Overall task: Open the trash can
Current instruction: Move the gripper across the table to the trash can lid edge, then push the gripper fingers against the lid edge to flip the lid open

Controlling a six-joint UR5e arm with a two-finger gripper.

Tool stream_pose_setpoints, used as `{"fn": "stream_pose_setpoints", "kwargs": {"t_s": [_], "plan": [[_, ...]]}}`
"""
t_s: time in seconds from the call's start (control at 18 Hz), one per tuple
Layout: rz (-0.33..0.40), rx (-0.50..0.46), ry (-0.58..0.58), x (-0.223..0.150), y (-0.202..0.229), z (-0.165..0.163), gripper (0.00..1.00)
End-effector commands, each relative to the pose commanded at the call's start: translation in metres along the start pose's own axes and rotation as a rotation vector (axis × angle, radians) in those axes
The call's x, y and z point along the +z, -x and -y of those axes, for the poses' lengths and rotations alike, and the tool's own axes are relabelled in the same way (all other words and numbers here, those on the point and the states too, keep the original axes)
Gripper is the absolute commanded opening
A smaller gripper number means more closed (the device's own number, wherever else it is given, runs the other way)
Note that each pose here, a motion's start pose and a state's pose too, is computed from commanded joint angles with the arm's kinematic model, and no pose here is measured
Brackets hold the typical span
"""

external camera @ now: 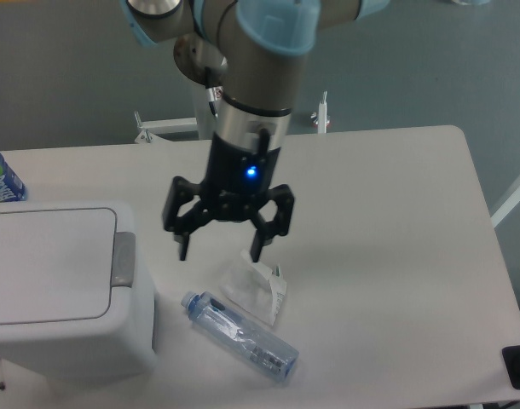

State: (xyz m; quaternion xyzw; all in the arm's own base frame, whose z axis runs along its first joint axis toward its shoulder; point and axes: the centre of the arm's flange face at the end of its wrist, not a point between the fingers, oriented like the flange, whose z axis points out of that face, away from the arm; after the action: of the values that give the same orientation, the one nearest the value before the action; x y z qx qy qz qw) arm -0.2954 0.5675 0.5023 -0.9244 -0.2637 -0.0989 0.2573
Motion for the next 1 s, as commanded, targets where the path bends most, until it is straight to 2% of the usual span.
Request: {"fn": "stream_pose_setpoints", "kwargs": {"t_s": [0.56, 1.0], "plan": [[-0.024, 0.035, 0.043, 0.026, -0.024, -0.008, 1.00], [-0.026, 0.037, 0.050, 0.031, -0.024, -0.009, 1.00]]}}
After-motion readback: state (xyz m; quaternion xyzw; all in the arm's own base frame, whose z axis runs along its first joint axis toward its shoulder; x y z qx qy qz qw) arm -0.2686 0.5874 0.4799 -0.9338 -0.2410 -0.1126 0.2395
